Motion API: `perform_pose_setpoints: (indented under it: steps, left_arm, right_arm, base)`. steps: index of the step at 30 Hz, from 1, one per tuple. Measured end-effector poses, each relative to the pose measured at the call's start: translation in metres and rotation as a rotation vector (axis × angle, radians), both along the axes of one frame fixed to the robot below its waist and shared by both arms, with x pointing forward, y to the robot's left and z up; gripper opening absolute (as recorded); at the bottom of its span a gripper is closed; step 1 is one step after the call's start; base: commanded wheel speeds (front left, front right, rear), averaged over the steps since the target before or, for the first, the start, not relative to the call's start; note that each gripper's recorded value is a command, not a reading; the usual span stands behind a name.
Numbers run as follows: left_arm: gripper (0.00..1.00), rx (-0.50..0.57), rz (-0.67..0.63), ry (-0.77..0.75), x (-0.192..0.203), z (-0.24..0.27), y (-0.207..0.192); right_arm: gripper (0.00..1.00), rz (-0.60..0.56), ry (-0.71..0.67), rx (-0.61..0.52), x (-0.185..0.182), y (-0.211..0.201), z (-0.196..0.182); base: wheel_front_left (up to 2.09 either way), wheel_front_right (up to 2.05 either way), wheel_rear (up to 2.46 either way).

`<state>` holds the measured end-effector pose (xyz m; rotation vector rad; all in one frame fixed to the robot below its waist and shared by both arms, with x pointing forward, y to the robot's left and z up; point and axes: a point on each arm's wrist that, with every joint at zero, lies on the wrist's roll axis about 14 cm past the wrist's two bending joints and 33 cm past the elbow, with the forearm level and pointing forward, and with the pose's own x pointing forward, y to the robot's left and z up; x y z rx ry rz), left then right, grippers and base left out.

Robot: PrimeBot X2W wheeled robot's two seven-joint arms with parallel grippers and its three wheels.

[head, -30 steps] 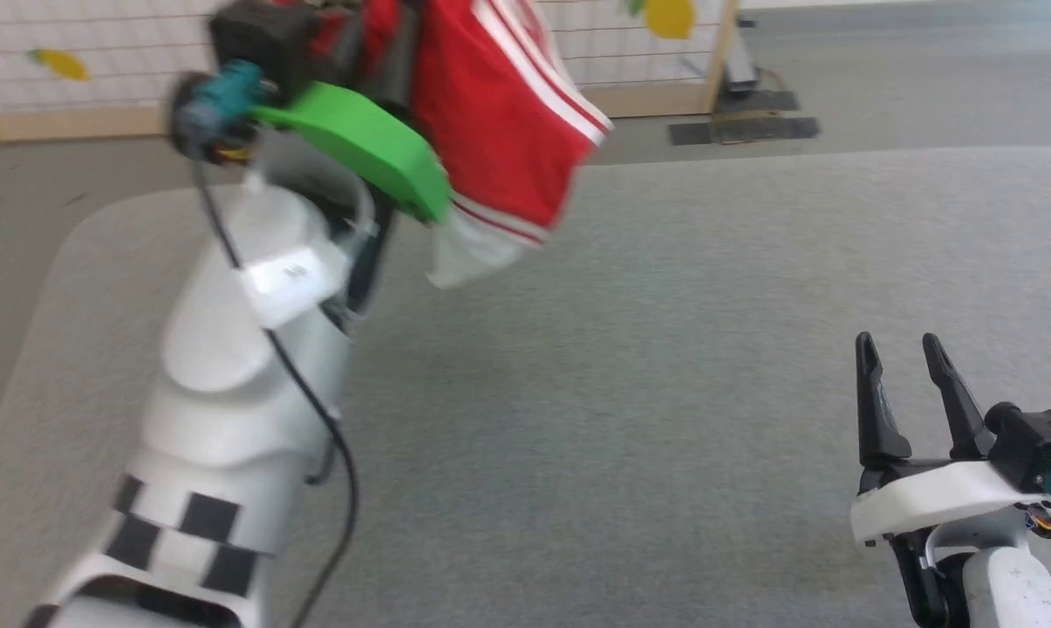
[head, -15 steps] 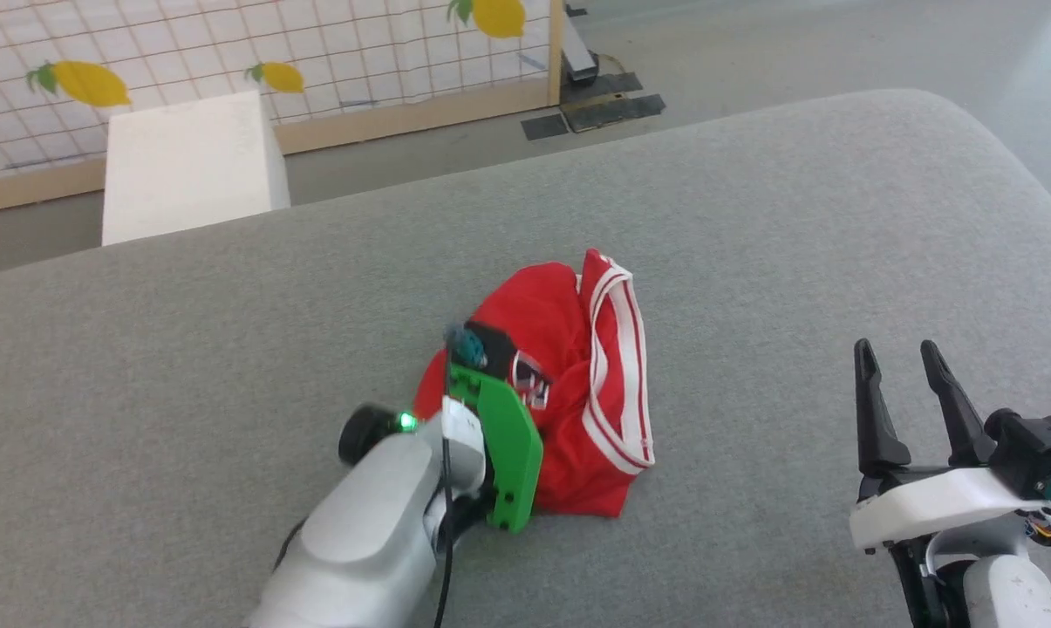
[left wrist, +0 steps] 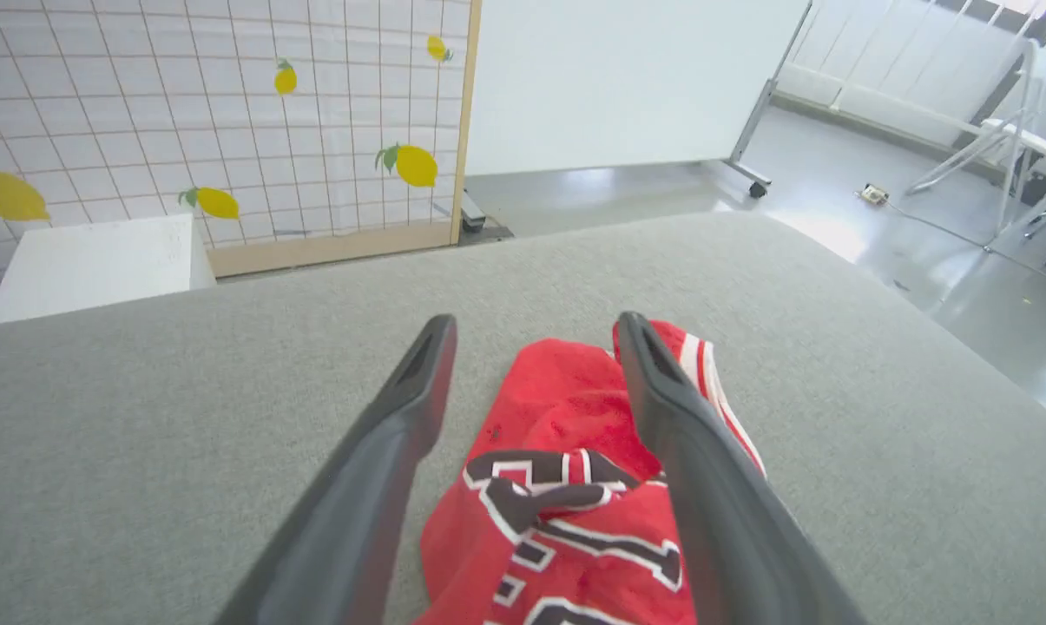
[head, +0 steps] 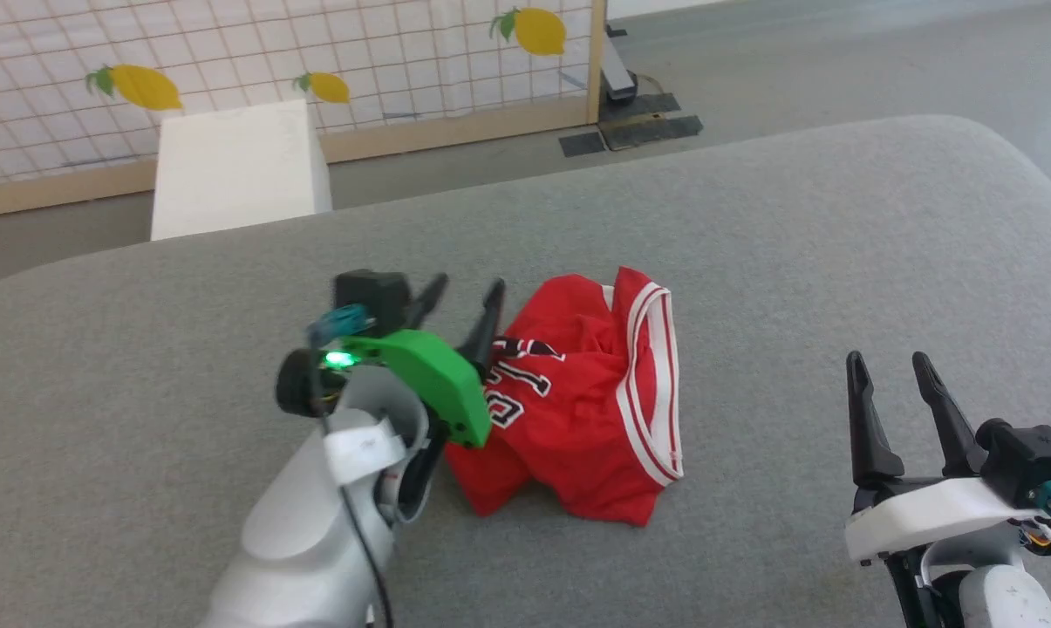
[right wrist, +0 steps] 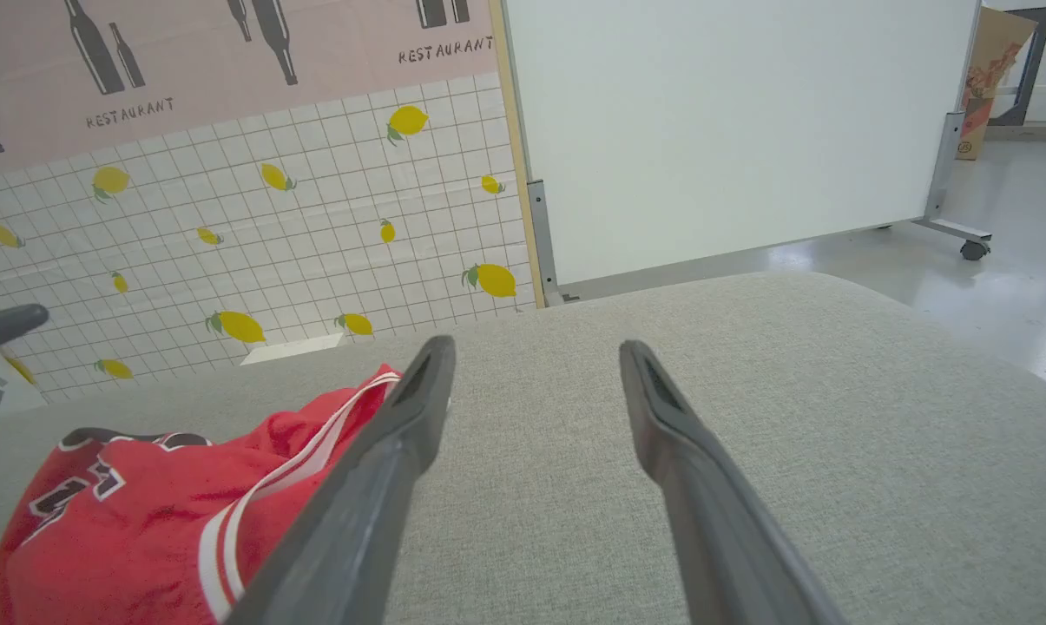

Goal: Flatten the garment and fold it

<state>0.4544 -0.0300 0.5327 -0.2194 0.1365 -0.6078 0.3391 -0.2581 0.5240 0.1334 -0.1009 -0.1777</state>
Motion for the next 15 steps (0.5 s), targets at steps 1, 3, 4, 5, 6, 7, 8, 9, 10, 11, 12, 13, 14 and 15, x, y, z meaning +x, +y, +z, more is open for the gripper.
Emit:
perform_pose_setpoints:
  steps: [1, 3, 4, 5, 6, 7, 8, 9, 10, 11, 12, 13, 14, 15]
  left_arm:
    - [1.0, -0.024, 0.03, -0.044, 0.002, 0.008, 0.008]
    - [1.0, -0.073, 0.104, -0.136, 0.003, 0.024, 0.03]
    - [1.0, -0.086, 0.127, -0.159, 0.002, 0.027, 0.038]
    - [1.0, -0.099, 0.158, -0.179, 0.0, 0.03, 0.049]
    - [1.0, -0.101, 0.185, -0.201, -0.001, 0.033, 0.06]
    - [1.0, -0.1, 0.205, -0.216, -0.003, 0.035, 0.069]
    - [1.0, -0.093, 0.23, -0.233, -0.005, 0.037, 0.079]
    - [1.0, -0.097, 0.262, -0.246, -0.007, 0.04, 0.091]
    - [1.0, -0.101, 0.293, -0.267, -0.009, 0.045, 0.102]
    - [1.0, -0.103, 0.317, -0.287, -0.012, 0.049, 0.112]
    - [1.0, -0.1, 0.342, -0.306, -0.016, 0.052, 0.121]
    - [1.0, -0.092, 0.365, -0.315, -0.02, 0.051, 0.131]
    - [1.0, -0.086, 0.383, -0.318, -0.024, 0.05, 0.138]
    - [1.0, -0.074, 0.401, -0.315, -0.029, 0.045, 0.145]
  right_arm:
    - [1.0, 0.005, -0.001, -0.002, 0.001, 0.001, 0.001]
    - [1.0, 0.021, -0.013, -0.006, 0.004, 0.006, 0.005]
    - [1.0, 0.026, -0.019, -0.01, 0.005, 0.007, 0.008]
    - [1.0, 0.034, -0.024, -0.014, 0.007, 0.01, 0.01]
    - [1.0, 0.043, -0.028, -0.016, 0.009, 0.012, 0.012]
    - [1.0, 0.049, -0.032, -0.021, 0.01, 0.014, 0.014]
    - [1.0, 0.057, -0.036, -0.025, 0.012, 0.016, 0.016]
    - [1.0, 0.067, -0.037, -0.028, 0.014, 0.019, 0.017]
    - [1.0, 0.076, -0.038, -0.034, 0.017, 0.022, 0.019]
    - [1.0, 0.083, -0.038, -0.035, 0.018, 0.024, 0.02]
    - [1.0, 0.091, -0.04, -0.037, 0.02, 0.027, 0.021]
    - [1.0, 0.099, -0.04, -0.041, 0.022, 0.029, 0.021]
    - [1.0, 0.105, -0.039, -0.042, 0.024, 0.031, 0.022]
    - [1.0, 0.115, -0.036, -0.043, 0.026, 0.034, 0.022]
  base:
    - [0.0, 0.0, 0.0]
    - [0.0, 0.0, 0.0]
    - [0.0, 0.0, 0.0]
    - [0.0, 0.0, 0.0]
    - [0.0, 0.0, 0.0]
    - [0.0, 0.0, 0.0]
    - [0.0, 0.0, 0.0]
    - [0.0, 0.0, 0.0]
    - [0.0, 0.0, 0.0]
    - [0.0, 0.0, 0.0]
    - [0.0, 0.0, 0.0]
    - [0.0, 0.0, 0.0]
    - [0.0, 0.0, 0.0]
    - [0.0, 0.0, 0.0]
